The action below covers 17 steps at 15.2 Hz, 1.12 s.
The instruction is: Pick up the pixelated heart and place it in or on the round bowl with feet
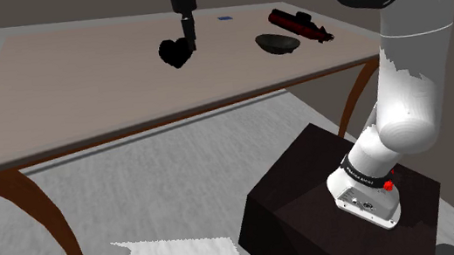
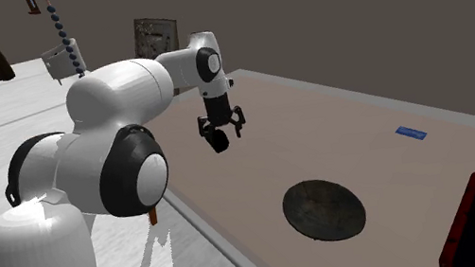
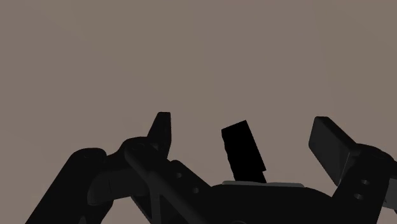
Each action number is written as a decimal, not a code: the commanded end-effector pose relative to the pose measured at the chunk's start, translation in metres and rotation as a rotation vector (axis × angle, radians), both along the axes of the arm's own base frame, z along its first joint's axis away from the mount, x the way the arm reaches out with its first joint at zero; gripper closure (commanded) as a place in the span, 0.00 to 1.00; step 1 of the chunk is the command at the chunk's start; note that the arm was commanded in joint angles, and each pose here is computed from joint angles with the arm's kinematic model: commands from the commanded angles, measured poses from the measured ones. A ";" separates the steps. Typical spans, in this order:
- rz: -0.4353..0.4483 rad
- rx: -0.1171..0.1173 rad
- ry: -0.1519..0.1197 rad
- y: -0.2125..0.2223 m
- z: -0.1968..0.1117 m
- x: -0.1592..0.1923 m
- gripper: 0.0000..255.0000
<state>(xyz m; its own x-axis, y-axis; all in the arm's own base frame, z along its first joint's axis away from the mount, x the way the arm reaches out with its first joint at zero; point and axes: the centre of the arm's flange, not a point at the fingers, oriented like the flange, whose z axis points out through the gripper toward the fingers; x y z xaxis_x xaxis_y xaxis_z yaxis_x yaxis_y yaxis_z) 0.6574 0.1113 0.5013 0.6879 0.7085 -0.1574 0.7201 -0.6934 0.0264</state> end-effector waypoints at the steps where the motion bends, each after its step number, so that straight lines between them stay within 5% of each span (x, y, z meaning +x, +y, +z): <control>1: 0.000 0.000 0.000 0.000 0.000 0.000 0.00; 2: 0.000 0.000 0.000 0.000 0.000 0.000 1.00; 11: 0.000 0.000 0.000 0.000 0.000 0.000 1.00; 17: 0.000 0.000 0.000 0.000 0.032 0.000 1.00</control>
